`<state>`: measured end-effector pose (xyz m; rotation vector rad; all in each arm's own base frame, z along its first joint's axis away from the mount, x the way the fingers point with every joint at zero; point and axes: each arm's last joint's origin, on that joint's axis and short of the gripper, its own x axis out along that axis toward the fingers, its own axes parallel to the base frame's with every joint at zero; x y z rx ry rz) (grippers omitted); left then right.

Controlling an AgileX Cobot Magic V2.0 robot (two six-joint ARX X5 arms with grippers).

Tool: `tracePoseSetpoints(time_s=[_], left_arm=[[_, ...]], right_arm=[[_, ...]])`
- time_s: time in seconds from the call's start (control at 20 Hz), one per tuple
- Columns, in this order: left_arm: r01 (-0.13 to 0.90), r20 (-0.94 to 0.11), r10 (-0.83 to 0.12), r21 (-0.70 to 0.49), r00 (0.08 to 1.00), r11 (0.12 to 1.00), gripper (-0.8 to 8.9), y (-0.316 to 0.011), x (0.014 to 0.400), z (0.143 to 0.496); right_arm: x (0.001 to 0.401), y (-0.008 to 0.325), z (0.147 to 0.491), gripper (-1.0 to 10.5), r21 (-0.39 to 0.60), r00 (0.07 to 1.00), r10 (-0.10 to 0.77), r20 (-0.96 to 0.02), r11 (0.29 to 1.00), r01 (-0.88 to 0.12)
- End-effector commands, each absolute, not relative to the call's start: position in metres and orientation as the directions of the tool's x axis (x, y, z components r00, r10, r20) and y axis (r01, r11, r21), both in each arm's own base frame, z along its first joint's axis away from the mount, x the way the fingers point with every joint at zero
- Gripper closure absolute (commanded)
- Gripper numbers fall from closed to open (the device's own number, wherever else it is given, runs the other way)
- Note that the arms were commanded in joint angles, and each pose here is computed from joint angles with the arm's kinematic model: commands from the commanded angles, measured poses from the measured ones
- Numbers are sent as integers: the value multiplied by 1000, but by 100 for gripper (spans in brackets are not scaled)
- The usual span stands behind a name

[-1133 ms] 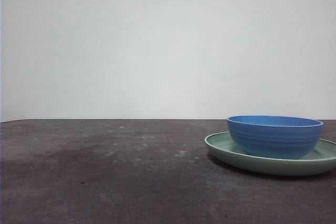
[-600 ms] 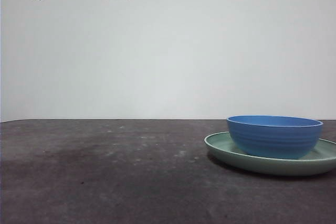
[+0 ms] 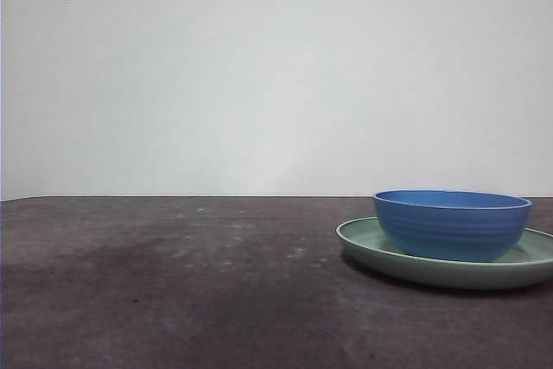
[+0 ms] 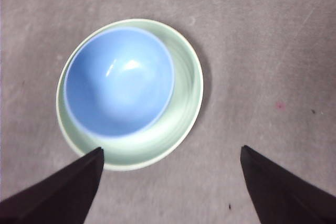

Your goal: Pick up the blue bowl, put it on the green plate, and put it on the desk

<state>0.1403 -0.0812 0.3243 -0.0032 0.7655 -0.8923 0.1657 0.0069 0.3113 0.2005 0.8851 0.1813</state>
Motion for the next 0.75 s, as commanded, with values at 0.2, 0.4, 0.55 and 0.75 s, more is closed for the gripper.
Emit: tracePoseSetpoints(time_s=[0.2,0.4,0.55,0.75], left_arm=[[720,-590,-710,-291,383,630,564,-83,141,327],[720,-590,-710,-291,383,630,564,-83,141,326],[720,-590,-710,-291,383,630,564,-83,141,326],[720,-590,-711,-291,384,630,564,-83,141,327]], right_arm=[[207,-8,279,531,277,547,241,-802,961,-17],[229,-15,250,531,323,490,285,-824,946,-6],[247,-17,228,545,327,456,290,-841,945,3],[266,-18,207,635,335,430,302,-851,942,2]])
